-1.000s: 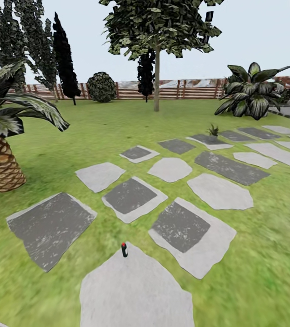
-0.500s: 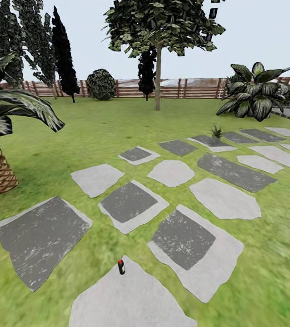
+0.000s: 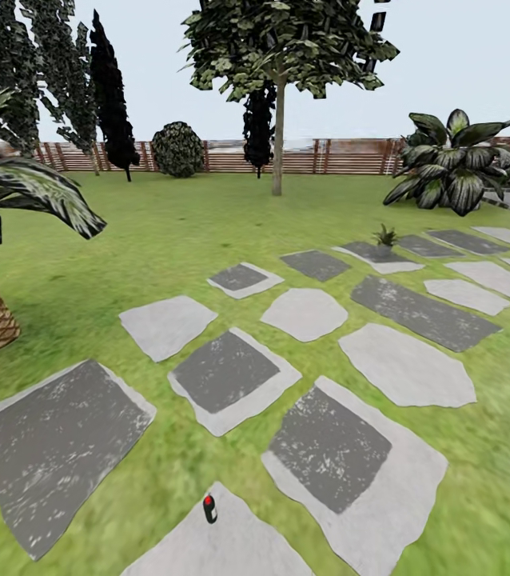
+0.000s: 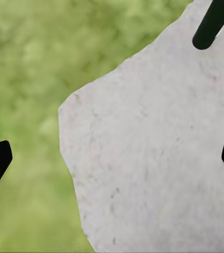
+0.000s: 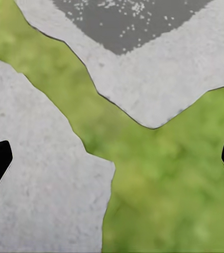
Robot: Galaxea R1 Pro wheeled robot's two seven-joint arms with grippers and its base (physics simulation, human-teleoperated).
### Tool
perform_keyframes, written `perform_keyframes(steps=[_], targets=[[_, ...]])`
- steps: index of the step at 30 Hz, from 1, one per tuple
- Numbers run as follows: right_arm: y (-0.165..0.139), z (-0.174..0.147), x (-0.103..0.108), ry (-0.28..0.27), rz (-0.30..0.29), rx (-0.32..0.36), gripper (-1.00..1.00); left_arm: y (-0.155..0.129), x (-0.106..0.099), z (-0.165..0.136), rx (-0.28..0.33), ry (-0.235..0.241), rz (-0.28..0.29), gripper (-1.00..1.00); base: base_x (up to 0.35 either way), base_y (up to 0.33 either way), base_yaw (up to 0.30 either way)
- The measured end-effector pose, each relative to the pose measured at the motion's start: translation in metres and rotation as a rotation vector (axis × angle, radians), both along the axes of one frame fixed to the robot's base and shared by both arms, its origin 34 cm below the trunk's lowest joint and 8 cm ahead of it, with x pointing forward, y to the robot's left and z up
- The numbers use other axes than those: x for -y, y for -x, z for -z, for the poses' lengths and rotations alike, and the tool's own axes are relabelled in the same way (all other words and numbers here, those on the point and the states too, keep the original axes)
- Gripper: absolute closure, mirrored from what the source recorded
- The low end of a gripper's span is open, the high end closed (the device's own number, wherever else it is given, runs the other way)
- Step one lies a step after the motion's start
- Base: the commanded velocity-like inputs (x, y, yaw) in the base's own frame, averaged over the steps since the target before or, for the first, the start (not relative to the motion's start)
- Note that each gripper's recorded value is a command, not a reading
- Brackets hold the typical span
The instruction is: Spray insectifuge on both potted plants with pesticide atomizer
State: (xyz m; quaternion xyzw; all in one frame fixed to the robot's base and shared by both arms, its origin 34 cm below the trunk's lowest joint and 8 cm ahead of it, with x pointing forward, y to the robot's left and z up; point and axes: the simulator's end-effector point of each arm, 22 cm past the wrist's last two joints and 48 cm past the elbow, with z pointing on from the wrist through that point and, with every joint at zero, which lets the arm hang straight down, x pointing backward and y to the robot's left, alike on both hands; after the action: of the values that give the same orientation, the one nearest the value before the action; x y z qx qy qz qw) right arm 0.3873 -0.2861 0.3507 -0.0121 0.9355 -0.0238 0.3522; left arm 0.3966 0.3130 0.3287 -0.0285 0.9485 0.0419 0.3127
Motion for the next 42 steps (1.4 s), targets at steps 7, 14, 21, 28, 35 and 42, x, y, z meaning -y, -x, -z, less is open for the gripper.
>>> perform_keyframes(steps=[7,14,21,28,35,42], targets=[[-0.001,0.000,-0.002,-0.001,-0.004,0.002,-1.00,-0.007,0.001,-0.002,0.011,0.000,0.002,-1.00,0.169,0.000,0.000],[-0.078,-0.049,-0.004,-0.001,-0.011,0.179,-1.00,-0.103,0.002,-0.038,0.134,0.002,0.013,-1.00,0.013,0.000,0.000],[-0.214,-0.136,-0.006,0.001,-0.020,0.421,-1.00,-0.208,0.005,-0.089,0.224,0.007,0.020,-1.00,0.001,0.000,0.000],[-0.274,-0.177,-0.006,-0.001,-0.019,0.507,-1.00,-0.239,0.005,-0.107,0.237,0.009,0.018,-1.00,0.000,0.000,0.000],[-0.281,-0.183,-0.006,-0.001,-0.024,0.519,-1.00,-0.235,0.008,-0.105,0.237,0.009,0.021,-1.00,0.115,-0.066,0.000],[-0.281,-0.183,-0.006,0.002,-0.026,0.519,-1.00,-0.234,0.007,-0.104,0.241,0.014,0.005,-1.00,0.147,-0.224,0.000]])
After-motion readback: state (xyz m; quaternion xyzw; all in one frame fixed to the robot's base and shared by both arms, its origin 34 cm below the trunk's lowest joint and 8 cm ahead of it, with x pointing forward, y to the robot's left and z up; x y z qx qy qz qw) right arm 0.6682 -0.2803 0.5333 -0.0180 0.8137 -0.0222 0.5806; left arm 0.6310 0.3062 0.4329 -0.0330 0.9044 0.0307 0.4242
